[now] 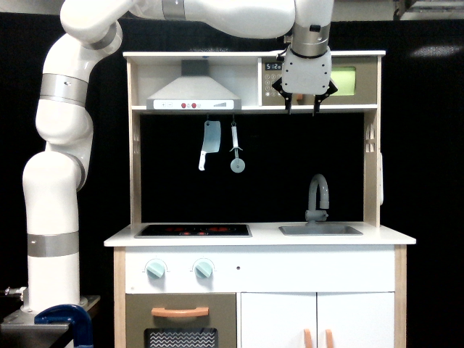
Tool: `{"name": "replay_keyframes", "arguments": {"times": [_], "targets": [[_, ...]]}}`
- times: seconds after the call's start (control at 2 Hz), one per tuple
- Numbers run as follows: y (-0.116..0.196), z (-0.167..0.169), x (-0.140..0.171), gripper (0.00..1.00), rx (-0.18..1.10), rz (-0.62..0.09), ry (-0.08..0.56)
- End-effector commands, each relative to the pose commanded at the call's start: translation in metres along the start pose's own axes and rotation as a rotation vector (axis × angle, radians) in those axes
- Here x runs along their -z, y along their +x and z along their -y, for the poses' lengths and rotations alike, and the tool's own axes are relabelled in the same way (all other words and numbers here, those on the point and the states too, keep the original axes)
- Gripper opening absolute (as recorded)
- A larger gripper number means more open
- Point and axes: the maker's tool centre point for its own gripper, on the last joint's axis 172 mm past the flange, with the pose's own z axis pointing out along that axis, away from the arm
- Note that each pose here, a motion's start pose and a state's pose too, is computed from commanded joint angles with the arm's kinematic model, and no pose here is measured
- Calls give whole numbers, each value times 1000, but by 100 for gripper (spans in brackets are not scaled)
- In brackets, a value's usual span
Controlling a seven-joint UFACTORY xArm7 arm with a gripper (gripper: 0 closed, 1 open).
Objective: Open the oven door
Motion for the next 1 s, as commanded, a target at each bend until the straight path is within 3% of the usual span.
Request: {"name": "replay_keyframes", "arguments": {"times": [0.5, 1.0], "targets": [[59, 1, -1, 100, 0, 0, 0], [92, 12, 1, 100, 0, 0, 0]]}}
